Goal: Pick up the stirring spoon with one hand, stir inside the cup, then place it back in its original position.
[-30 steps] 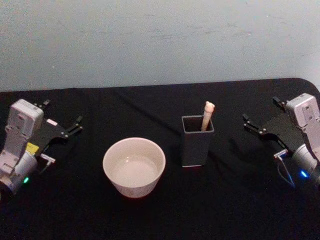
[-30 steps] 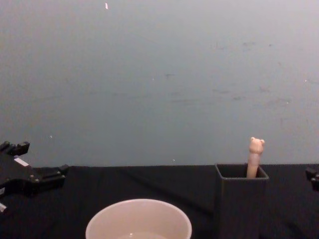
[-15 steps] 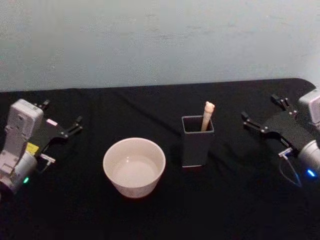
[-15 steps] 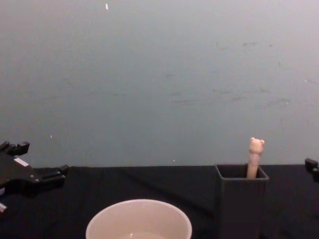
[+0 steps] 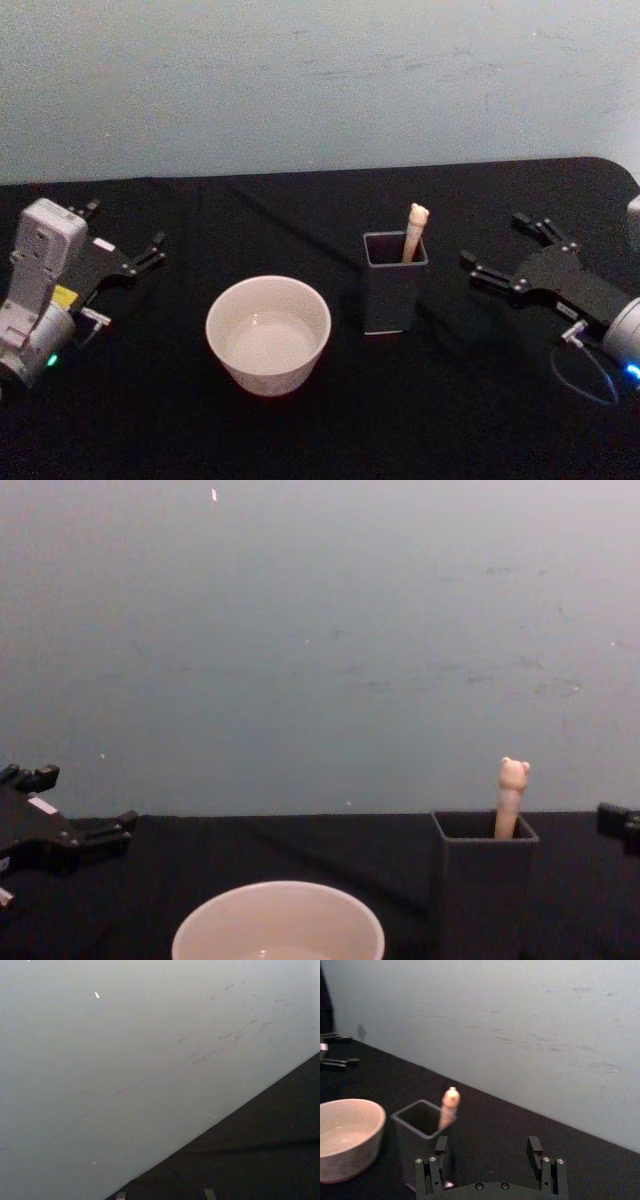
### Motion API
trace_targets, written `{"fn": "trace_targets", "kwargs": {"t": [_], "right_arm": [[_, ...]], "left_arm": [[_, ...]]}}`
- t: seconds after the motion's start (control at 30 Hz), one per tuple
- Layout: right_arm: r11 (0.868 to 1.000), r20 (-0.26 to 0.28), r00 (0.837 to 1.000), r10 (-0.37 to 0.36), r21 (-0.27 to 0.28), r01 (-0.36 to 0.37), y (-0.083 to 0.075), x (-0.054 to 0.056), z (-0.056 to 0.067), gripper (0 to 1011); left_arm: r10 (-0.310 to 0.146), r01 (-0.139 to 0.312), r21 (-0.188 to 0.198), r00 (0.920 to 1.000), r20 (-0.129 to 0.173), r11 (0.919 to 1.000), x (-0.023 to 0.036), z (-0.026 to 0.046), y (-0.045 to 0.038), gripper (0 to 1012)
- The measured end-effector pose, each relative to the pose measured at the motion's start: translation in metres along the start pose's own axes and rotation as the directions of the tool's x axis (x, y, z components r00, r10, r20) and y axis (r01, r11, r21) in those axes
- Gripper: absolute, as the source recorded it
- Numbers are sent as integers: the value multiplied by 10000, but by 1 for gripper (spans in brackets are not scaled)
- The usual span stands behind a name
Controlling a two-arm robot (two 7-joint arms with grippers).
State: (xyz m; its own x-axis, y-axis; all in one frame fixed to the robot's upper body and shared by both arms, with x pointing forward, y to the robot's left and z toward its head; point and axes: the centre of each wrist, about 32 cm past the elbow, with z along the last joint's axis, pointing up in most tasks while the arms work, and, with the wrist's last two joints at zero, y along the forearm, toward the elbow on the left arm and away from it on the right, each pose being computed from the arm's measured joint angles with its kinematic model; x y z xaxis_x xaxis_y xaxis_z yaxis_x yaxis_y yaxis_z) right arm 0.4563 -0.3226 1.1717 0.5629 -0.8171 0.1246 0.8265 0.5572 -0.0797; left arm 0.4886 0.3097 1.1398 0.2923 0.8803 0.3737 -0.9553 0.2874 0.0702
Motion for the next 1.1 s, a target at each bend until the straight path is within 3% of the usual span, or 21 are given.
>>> {"fn": "trace_targets", "kwargs": {"t": [0.37, 0.73, 1.1], "right_arm": [[9971, -628, 9951, 762, 10, -763, 193, -77, 12, 1003], [9941, -1069, 9883, 1085, 71, -1084, 438, -55, 30, 1003], [9930, -1095, 9870, 1178, 67, -1178, 629, -4, 37, 1003]], "left_arm": [[0, 0, 1, 10000, 0, 10000, 0, 0, 0, 1001], [0, 0, 1, 10000, 0, 10000, 0, 0, 0, 1001], [0, 0, 1, 10000, 0, 10000, 0, 0, 0, 1001]]}}
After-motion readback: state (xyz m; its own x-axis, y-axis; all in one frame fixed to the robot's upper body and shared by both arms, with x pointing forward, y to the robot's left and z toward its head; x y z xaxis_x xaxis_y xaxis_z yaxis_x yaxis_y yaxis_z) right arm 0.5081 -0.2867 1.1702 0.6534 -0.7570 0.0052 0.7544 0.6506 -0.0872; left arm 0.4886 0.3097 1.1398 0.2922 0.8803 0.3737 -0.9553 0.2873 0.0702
